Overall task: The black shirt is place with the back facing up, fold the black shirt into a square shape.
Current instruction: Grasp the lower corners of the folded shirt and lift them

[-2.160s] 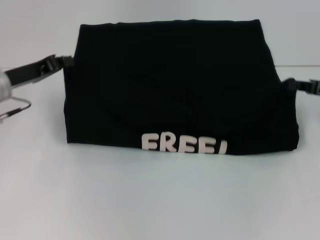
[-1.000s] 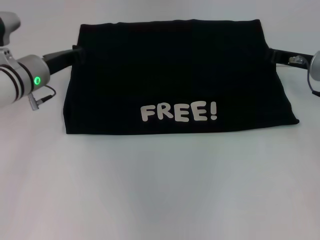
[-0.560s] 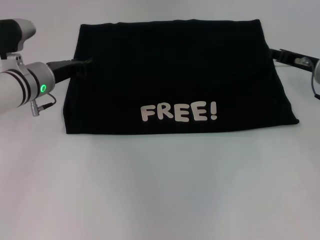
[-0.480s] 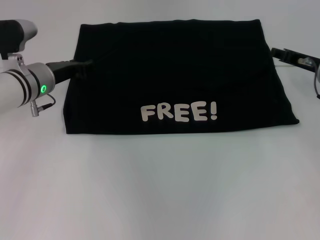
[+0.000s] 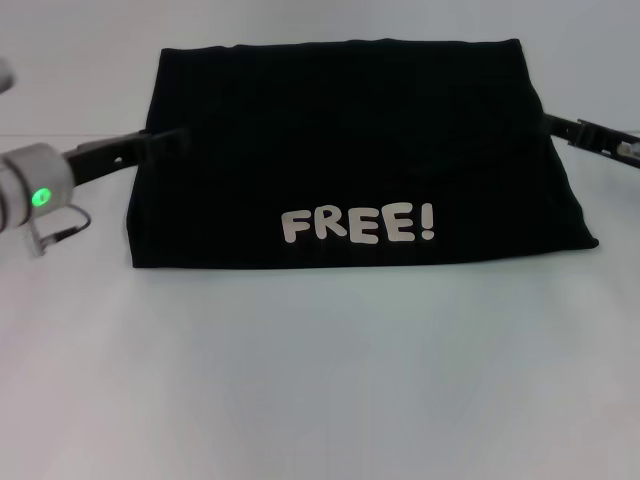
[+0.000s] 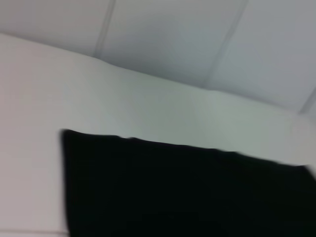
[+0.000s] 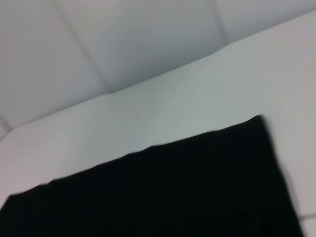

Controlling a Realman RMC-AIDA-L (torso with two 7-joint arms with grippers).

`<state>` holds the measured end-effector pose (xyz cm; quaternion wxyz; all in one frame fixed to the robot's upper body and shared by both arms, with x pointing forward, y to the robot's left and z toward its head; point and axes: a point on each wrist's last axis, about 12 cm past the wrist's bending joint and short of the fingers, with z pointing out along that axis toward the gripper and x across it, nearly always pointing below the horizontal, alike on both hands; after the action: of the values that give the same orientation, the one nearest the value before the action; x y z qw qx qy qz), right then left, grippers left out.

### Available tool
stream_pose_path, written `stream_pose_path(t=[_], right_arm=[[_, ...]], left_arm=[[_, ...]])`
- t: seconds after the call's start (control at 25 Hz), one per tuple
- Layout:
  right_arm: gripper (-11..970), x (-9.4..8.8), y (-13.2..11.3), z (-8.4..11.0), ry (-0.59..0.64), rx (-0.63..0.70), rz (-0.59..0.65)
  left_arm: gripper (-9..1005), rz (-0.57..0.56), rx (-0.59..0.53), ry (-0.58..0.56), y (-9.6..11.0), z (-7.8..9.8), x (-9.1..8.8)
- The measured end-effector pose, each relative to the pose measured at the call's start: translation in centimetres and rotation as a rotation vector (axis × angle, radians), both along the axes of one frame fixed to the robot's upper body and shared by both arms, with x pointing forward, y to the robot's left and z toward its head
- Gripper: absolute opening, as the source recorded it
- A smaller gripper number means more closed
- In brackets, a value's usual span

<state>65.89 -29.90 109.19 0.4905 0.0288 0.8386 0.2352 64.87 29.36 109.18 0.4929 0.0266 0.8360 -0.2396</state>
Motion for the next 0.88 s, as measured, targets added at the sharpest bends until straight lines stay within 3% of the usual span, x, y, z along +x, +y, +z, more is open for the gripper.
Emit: stream_pose_path(t=[0.2,0.44,0.64,0.88], right_arm=[[602,-2.9,-2.1,-0.1,-0.012,0.072,0.144],[601,-5.6,-2.9,0.1,-0.037,0.088,0.311],[601,-5.9,-2.7,0.2,-0.045,0.102,0.341],[600,-5.3,-2.1,0.4,-0.052,0.096,0.339]], left_arm=[[815,-0.069,-0.143,0.053,2.6,-0.1,-3.8],[830,-0.073,-0.117,0.128,4.5,-1.4,-7.1],[830,-0.049,-0.072,0.149,4.7,-2.5,-7.7],[829,-0.056,0.005,0.183,2.8,-3.9,-6.6]])
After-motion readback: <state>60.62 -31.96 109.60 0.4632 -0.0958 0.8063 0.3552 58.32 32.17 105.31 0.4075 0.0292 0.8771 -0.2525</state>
